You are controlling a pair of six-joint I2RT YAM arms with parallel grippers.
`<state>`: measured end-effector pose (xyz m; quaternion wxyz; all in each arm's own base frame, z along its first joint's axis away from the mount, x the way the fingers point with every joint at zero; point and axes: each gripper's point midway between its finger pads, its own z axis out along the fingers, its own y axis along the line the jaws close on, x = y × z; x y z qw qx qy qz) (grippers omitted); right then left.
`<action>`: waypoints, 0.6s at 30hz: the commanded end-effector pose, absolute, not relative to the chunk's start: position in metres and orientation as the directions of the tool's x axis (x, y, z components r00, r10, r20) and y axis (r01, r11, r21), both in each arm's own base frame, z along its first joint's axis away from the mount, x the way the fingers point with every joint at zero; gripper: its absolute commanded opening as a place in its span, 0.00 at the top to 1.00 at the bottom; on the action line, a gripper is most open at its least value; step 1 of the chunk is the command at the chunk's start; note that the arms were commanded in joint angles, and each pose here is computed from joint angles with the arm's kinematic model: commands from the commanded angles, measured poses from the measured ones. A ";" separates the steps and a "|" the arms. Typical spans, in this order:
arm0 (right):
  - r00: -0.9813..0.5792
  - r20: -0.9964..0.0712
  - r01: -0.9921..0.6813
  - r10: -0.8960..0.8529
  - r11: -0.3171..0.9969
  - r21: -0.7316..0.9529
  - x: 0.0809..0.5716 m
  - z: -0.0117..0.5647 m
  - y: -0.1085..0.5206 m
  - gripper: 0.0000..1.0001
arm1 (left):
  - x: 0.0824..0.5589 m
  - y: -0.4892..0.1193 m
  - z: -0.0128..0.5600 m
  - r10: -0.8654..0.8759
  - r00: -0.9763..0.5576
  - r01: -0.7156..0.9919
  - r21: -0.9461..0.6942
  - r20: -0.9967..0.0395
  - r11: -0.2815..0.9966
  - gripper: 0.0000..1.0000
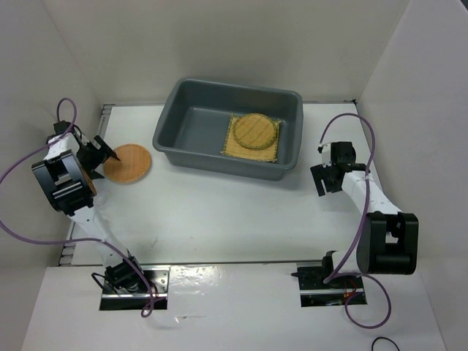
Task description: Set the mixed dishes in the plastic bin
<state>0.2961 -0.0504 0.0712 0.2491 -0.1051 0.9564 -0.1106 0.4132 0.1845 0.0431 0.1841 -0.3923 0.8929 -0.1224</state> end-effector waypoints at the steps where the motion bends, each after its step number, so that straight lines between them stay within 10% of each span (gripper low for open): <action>1: -0.840 -0.456 -0.199 -0.294 0.949 -0.245 0.286 0.076 -0.042 0.16 | 0.407 0.184 0.019 -0.732 -0.653 -0.649 -0.355 -0.195 0.673 0.00; 18: -0.834 -0.480 -0.136 -0.273 0.944 -0.300 0.282 0.079 -0.053 0.16 | 0.443 0.100 0.015 -0.639 -0.767 -0.370 -0.777 -0.053 0.509 0.01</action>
